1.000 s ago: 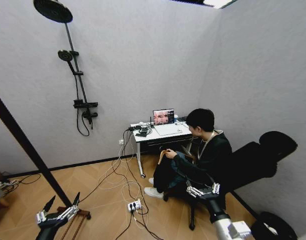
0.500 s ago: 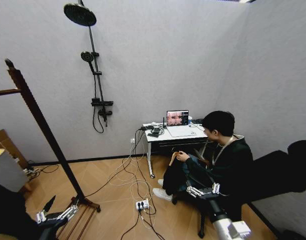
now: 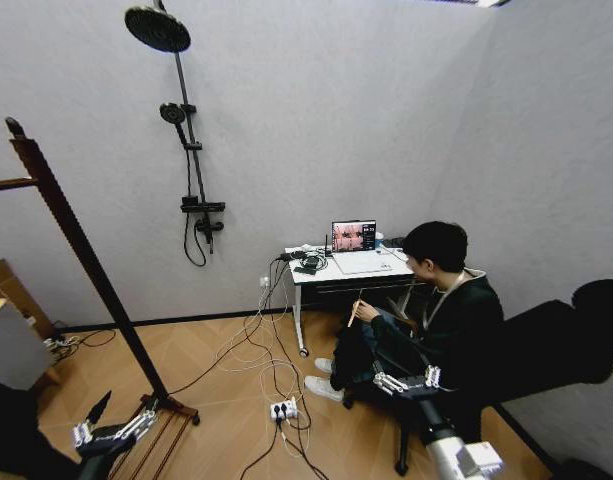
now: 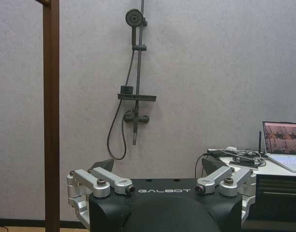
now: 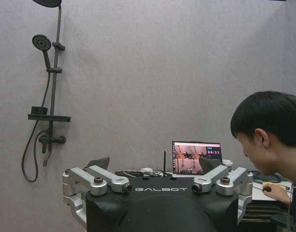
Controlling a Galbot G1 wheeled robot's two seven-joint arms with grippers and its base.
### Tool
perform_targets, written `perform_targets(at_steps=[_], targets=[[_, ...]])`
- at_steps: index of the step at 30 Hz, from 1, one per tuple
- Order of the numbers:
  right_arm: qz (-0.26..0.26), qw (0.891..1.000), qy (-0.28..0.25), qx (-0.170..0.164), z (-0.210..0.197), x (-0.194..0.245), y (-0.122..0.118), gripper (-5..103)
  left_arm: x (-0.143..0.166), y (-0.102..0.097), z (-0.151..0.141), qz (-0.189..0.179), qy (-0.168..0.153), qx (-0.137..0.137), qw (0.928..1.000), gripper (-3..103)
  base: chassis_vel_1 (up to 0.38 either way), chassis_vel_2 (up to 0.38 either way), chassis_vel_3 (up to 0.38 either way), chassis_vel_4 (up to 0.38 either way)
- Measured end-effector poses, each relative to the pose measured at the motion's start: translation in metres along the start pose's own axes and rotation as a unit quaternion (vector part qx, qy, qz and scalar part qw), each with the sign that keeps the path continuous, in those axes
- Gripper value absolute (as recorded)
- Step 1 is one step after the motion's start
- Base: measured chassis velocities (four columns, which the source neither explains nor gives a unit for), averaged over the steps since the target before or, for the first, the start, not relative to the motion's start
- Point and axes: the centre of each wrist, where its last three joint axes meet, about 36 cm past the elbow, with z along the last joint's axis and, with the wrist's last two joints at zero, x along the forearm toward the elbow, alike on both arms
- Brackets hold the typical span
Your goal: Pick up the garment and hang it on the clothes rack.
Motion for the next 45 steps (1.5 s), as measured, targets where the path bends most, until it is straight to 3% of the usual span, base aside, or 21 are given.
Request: perform_targets(at_steps=[45], targets=[[0.0, 1.0, 0.0, 0.0, 0.0, 0.0, 0.0, 100, 0.0, 0.0, 0.0, 0.0, 0.0, 0.0, 1.0, 100, 0.026, -0.018, -0.008, 0.034]])
